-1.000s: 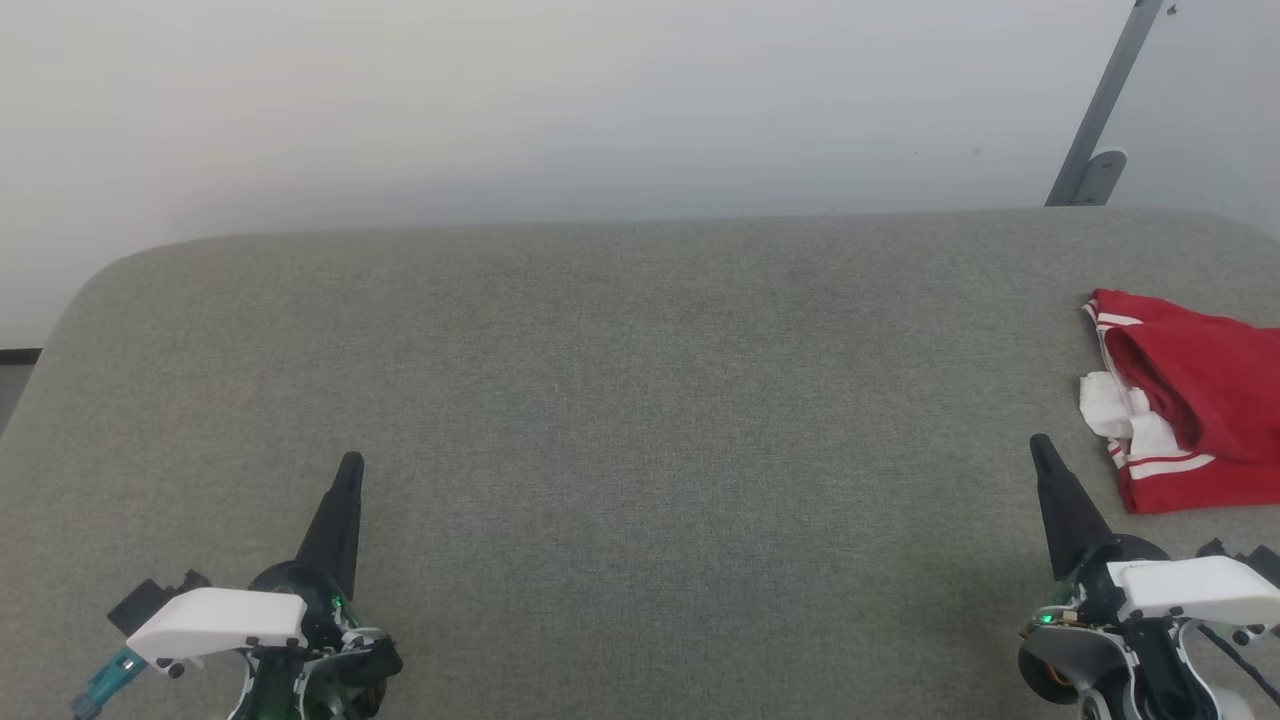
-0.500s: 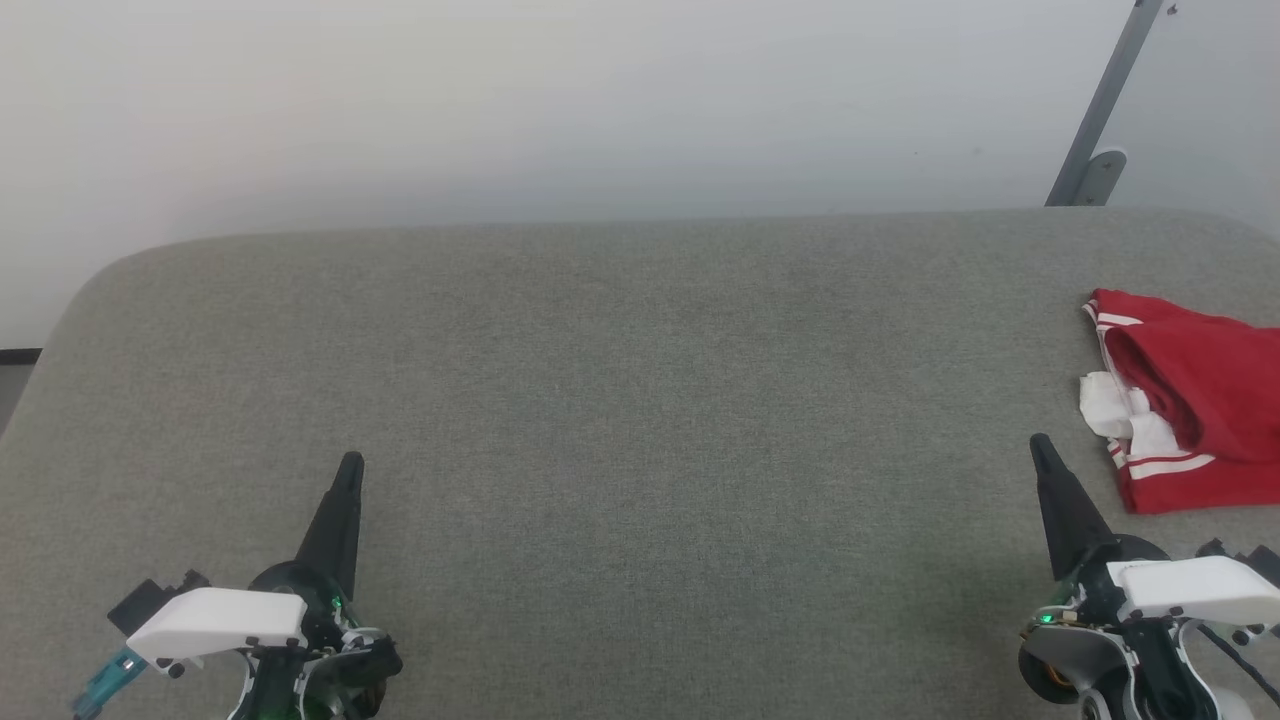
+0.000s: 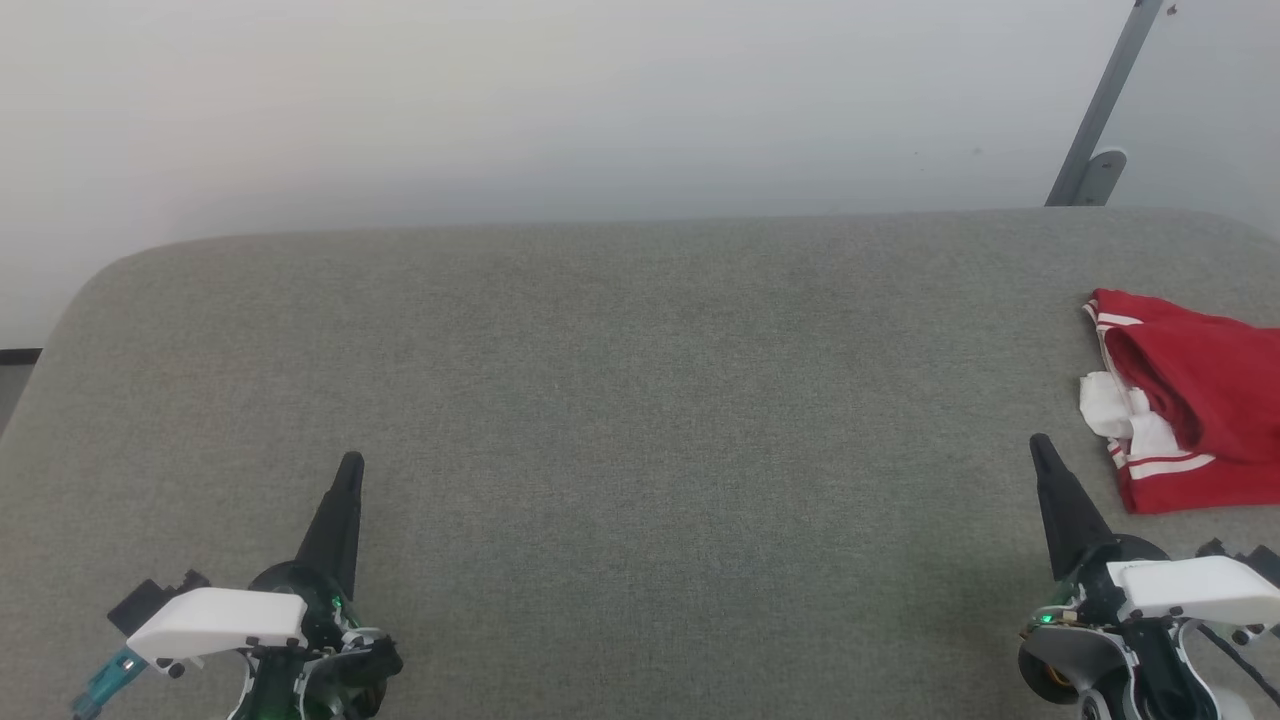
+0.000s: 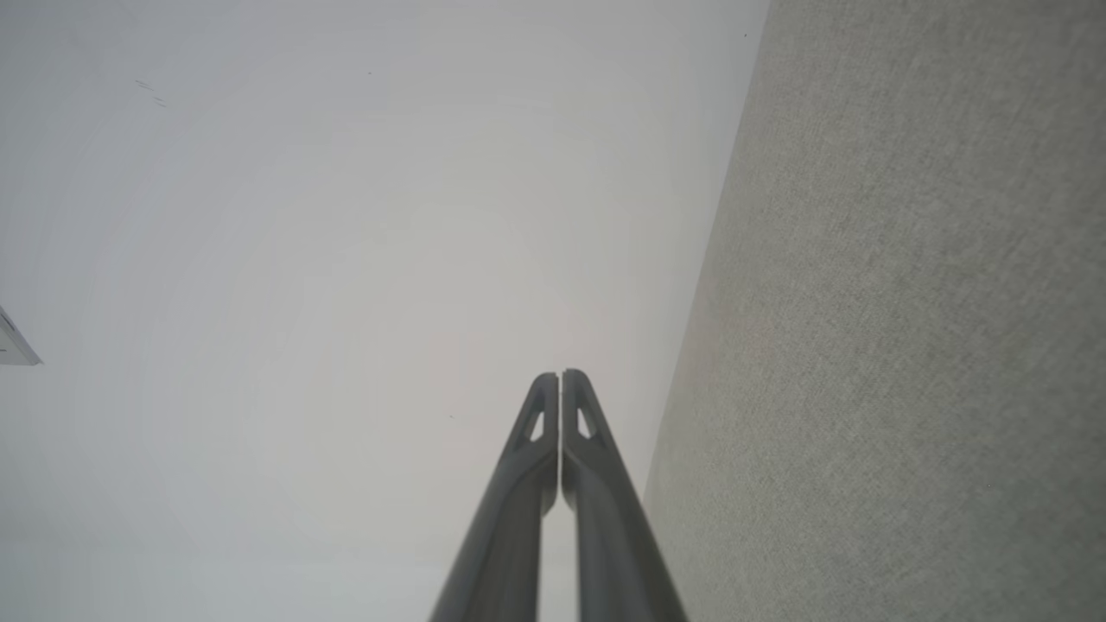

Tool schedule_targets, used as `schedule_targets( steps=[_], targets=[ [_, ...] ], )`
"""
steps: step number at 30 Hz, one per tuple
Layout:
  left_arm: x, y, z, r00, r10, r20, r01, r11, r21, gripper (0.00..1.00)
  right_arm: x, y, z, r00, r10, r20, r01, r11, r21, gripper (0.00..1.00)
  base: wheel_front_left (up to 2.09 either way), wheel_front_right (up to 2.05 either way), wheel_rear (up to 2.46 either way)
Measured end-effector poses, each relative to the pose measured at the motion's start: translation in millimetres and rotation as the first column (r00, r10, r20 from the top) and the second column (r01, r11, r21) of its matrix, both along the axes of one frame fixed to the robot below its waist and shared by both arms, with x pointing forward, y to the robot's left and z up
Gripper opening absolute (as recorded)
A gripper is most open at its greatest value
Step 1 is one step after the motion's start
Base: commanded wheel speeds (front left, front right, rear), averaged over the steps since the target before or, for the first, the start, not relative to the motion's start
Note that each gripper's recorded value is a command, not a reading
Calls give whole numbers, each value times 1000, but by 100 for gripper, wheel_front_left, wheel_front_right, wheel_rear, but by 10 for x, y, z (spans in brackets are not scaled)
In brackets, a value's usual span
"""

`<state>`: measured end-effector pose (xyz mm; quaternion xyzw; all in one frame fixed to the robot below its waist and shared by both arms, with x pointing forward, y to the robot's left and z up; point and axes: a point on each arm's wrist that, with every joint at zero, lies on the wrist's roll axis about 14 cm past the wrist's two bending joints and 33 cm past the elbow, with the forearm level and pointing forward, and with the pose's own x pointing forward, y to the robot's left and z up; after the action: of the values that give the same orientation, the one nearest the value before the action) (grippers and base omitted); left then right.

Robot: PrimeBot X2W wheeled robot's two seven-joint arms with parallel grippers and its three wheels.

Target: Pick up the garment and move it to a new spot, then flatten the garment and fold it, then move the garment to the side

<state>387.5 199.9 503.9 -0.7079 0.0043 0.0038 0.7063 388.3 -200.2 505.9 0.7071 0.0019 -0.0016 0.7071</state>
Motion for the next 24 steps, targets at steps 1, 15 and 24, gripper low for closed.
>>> schedule_targets(
  steps=[1, 15, 24],
  targets=[
    [0, 1, 0, 1000, 0, 0, 0, 1000, 0, 0, 0, -1, 0, 1000, 0, 0, 0, 1000, 0, 0, 0, 0, 0],
    [0, 0, 0, 1000, 0, 0, 0, 1000, 0, 0, 0, 0, 0, 1000, 0, 0, 0, 1000, 0, 0, 0, 0, 0],
    [0, 1, 0, 1000, 0, 0, 0, 1000, 0, 0, 0, -1, 0, 1000, 0, 0, 0, 1000, 0, 0, 0, 0, 0]
  ],
)
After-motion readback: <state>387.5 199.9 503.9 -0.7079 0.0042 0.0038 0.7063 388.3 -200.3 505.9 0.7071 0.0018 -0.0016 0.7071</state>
